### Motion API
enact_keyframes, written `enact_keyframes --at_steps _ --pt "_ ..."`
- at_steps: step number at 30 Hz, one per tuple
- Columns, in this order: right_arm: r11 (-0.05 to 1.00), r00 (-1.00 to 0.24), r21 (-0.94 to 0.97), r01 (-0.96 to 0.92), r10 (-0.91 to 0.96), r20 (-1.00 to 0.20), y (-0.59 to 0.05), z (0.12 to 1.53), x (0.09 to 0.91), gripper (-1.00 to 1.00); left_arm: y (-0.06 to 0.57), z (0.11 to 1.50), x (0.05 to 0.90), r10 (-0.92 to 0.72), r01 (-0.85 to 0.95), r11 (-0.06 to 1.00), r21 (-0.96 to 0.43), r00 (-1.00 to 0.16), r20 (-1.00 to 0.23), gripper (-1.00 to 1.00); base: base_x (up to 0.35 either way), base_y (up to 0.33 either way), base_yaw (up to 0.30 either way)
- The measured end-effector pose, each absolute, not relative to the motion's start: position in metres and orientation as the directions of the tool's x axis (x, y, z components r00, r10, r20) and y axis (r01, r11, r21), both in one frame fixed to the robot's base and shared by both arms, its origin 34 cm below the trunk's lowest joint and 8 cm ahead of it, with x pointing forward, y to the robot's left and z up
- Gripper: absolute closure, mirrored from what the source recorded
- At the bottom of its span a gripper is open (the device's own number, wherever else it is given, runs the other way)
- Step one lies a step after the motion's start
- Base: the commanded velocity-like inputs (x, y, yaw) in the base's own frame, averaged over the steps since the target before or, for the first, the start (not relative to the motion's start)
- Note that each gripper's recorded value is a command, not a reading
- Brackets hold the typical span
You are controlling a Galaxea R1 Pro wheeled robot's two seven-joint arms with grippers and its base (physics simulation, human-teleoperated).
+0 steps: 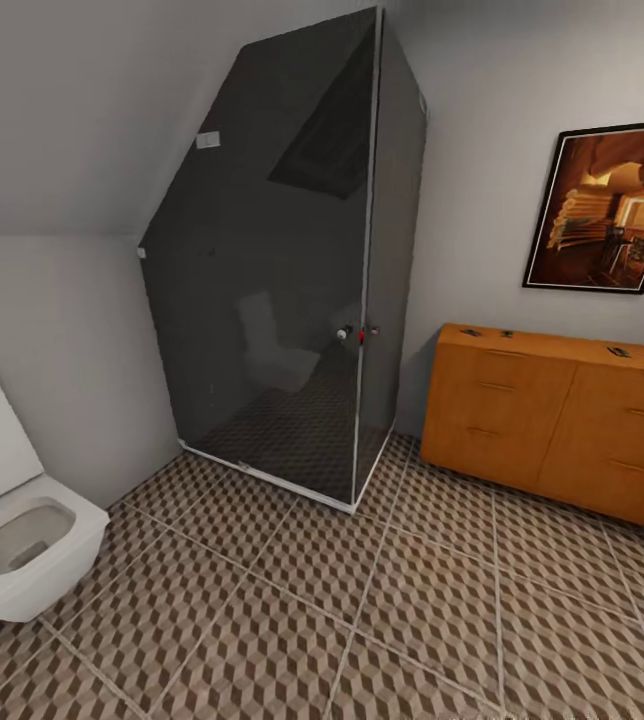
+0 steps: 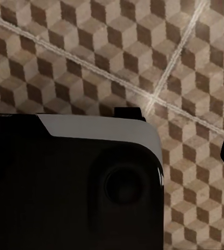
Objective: Take the four mousetraps from the cabinet in the bathroom and place them on the bathroom floor. Make sure all four end up on the same floor surface, and ensure that at least two of them are either under or directly next to the same bathroom sink.
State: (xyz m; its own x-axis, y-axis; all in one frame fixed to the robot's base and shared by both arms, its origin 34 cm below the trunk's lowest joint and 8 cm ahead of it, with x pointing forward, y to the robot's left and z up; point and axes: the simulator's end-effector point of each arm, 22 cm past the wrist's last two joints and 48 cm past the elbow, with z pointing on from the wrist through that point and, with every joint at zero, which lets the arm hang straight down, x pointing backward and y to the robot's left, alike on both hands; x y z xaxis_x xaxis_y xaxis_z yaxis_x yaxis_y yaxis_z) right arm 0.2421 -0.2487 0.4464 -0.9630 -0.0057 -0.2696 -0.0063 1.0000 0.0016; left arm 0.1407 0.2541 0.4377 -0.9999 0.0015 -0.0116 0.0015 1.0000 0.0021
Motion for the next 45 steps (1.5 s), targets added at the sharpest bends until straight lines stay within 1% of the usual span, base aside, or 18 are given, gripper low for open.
enact_keyframes --at_steps 21,45 --pt "1.000 -0.956 -0.001 -0.009 -0.009 -0.292 -0.250 0.449 0.251 -1.00 0.254 0.438 0.149 0.001 0.001 1.000 0.002 -0.999 -0.033 -1.00 0.000 0.000 -0.134" --pt "1.000 -0.946 -0.003 -0.004 -0.005 -0.323 -0.253 0.453 0.263 -1.00 0.254 0.438 0.161 0.000 0.000 1.000 0.002 -0.998 -0.065 -1.00 0.000 0.000 -0.200"
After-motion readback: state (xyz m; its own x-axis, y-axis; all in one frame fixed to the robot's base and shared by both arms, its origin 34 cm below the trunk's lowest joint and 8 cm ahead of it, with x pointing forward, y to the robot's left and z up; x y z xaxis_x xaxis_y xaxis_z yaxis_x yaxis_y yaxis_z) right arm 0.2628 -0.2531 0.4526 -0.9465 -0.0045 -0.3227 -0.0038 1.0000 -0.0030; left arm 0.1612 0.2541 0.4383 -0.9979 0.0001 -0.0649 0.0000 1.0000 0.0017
